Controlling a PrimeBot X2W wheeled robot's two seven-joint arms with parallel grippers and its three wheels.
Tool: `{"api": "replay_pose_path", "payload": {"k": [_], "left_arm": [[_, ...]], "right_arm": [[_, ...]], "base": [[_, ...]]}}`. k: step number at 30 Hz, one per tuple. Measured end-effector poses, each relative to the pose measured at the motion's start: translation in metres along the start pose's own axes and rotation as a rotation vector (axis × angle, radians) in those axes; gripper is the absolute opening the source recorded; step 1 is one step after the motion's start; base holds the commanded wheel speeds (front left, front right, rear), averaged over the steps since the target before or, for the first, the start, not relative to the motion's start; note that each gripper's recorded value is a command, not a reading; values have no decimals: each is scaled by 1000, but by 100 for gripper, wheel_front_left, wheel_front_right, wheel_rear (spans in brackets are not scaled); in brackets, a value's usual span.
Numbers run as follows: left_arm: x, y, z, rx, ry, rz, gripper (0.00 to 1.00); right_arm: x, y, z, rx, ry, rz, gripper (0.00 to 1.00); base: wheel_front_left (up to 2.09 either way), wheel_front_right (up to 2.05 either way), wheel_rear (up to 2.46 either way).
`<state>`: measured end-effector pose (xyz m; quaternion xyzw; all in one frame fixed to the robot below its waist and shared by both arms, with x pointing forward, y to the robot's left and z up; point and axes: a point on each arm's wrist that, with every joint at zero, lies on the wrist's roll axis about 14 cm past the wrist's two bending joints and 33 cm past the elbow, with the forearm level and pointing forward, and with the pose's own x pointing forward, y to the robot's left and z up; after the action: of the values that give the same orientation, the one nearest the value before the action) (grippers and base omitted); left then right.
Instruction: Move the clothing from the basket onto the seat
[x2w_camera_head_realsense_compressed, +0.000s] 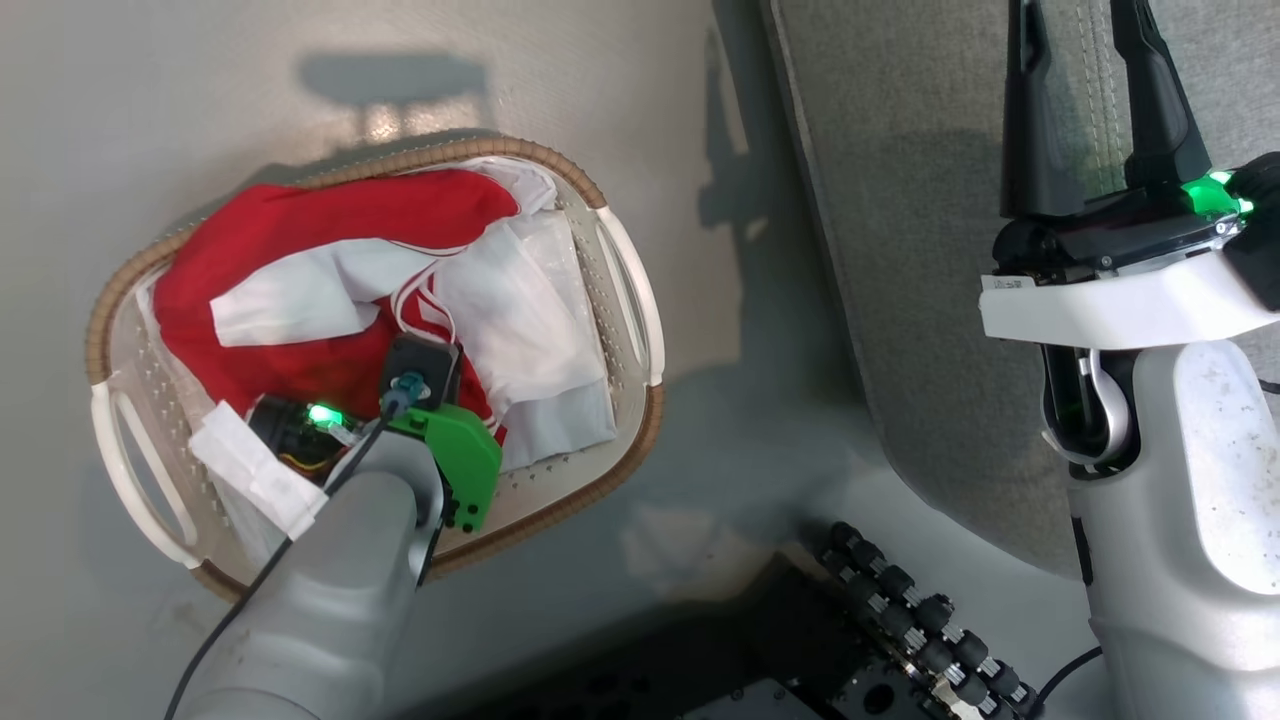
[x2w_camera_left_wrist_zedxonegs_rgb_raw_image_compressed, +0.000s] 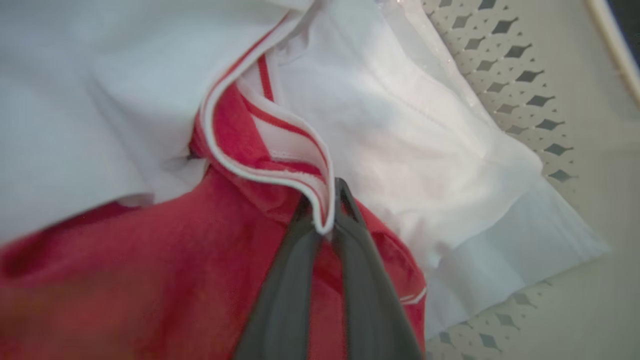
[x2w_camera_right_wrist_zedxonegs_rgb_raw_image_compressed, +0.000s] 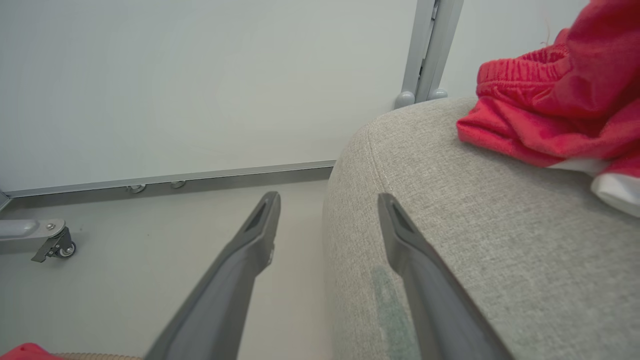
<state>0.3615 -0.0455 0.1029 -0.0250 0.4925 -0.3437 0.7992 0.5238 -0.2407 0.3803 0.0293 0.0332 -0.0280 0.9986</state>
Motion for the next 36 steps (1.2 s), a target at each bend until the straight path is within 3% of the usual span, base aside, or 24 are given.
{"api": "replay_pose_path", "payload": {"k": [14,24,31,36], "left_arm": [[-54,-17,36,8,-148,3,0],[-124,-19,100,92,-390,52,0],[-186,-27,153,246,-577,99,0],[-244,-34,192,436,-708,157,0]], "right_arm": [[-23,7,26,-6,-7,2,100],[-63,12,54,-20,-23,2,100],[-95,21,78,-8,-60,18,100],[-121,33,100,3,-111,47,100]], "base": [[0,0,0],[0,0,0],[0,0,0],[0,0,0]]}}
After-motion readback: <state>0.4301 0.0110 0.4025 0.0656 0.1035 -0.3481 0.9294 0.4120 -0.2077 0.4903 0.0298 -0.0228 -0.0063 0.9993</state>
